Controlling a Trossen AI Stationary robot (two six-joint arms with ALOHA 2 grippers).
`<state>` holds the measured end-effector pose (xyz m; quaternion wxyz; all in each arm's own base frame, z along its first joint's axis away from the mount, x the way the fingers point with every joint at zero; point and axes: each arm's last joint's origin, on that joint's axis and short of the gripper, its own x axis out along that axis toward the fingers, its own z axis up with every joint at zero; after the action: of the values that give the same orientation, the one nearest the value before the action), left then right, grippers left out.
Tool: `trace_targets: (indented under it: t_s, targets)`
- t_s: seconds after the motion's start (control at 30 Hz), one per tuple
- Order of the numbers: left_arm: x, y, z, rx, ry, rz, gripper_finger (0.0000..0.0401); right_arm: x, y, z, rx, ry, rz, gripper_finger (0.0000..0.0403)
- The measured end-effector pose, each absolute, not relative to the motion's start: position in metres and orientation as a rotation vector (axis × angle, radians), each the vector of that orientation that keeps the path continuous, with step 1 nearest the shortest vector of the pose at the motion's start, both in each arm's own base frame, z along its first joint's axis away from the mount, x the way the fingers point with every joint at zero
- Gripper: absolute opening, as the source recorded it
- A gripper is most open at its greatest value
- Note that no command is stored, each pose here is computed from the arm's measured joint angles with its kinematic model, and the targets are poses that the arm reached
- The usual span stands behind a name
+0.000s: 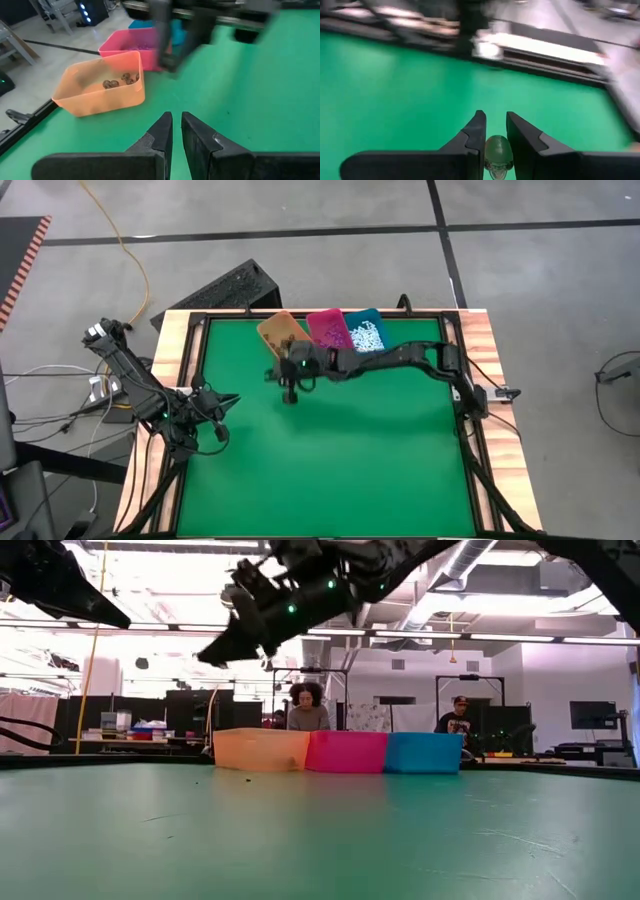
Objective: Sort Halloween decoration
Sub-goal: Put the transparent black skull toy into the orange bin, then return to Home Position
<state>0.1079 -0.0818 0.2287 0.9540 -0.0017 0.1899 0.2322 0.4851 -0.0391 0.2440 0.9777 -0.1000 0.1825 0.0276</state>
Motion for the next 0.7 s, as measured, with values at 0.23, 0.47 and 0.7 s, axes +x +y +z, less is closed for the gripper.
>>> trace_targets:
  t_s: [0.23,0.47,0.7]
  targets:
    - [0.108,-0.081,0.229,0.006,0.364,0.489,0.0032,0.476,-0.108,0.248,-0.101,0.343,-0.249,0.0087]
    - [0.108,-0.081,0.229,0.007,0.364,0.489,0.0032,0.466,-0.153,0.238,0.079,0.346,-0.436,0.0137]
    - [0.108,-0.081,0.229,0.007,0.365,0.489,0.0032,0.464,-0.163,0.235,0.096,0.349,-0.44,0.021]
